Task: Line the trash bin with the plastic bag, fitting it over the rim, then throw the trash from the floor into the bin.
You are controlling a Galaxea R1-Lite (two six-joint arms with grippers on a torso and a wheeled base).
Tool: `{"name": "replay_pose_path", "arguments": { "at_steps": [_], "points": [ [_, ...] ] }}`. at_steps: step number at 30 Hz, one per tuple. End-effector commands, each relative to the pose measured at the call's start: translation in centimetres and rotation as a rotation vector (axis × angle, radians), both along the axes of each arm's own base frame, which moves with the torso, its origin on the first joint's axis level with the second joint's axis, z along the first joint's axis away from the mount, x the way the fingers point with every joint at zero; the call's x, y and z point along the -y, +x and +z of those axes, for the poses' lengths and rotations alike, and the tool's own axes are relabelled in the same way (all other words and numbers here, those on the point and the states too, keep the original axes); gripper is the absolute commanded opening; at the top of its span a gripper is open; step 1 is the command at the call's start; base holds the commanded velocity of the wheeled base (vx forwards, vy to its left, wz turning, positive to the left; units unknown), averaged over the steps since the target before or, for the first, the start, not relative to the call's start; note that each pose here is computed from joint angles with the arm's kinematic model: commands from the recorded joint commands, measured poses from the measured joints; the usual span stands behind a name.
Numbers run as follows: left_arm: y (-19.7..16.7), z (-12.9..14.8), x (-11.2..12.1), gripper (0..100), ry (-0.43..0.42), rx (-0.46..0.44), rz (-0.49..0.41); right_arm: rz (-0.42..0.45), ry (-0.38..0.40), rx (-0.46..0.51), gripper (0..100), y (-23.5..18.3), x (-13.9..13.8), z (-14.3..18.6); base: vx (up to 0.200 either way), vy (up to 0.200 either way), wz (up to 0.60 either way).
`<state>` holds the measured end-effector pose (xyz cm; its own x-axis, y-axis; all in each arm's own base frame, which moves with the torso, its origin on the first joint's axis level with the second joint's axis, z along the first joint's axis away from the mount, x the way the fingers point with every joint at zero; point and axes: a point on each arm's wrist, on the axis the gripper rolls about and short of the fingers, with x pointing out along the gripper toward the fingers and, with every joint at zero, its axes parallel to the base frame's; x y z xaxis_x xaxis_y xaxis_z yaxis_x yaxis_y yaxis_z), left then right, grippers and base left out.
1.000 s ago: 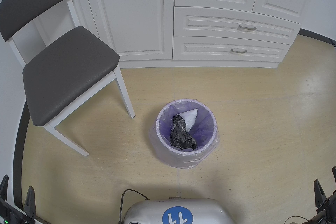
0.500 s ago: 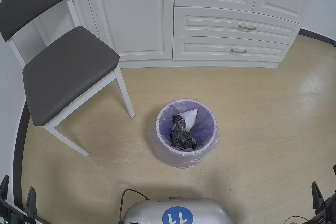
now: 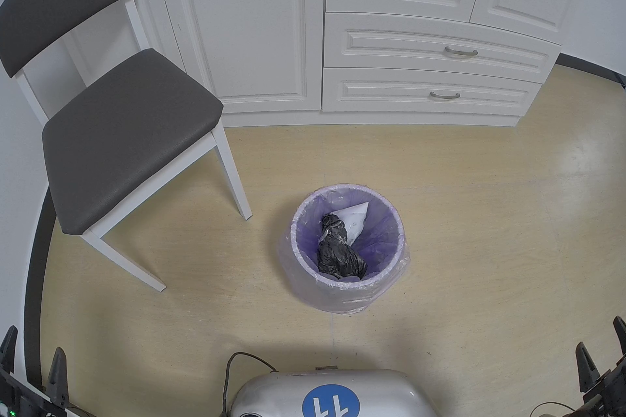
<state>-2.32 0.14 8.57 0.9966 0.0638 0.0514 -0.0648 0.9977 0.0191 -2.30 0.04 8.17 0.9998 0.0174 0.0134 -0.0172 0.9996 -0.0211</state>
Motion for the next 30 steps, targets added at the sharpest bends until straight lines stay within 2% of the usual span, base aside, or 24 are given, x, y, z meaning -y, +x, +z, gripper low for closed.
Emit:
{"name": "replay_pose_path", "arguments": {
  "at_steps": [1, 5, 8, 15, 30],
  "points": [
    [0.02, -0.53, -0.01, 100, -0.004, -0.004, 0.003, -0.005, 0.019, -0.024, 100, -0.02, 0.02, -0.63, 0.0, 0.0, 0.0],
    [0.03, -0.64, 0.04, 100, -0.023, -0.013, -0.017, -0.001, 0.016, -0.02, 100, 0.01, 0.01, -0.61, 0.0, 0.0, 0.0],
    [-0.01, -1.04, 0.13, 100, -0.035, -0.067, -0.06, -0.002, 0.016, -0.018, 100, 0.01, 0.01, -0.64, 0.0, 0.0, 0.0],
    [0.03, -0.99, 0.15, 100, -0.008, -0.051, -0.066, -0.017, 0.019, -0.012, 100, 0.02, 0.04, -0.61, 0.0, 0.0, 0.0],
    [0.05, -1.02, 0.13, 100, -0.016, -0.052, -0.06, -0.014, 0.021, -0.012, 100, 0.02, 0.04, -0.61, 0.0, 0.0, 0.0]
  ]
}}
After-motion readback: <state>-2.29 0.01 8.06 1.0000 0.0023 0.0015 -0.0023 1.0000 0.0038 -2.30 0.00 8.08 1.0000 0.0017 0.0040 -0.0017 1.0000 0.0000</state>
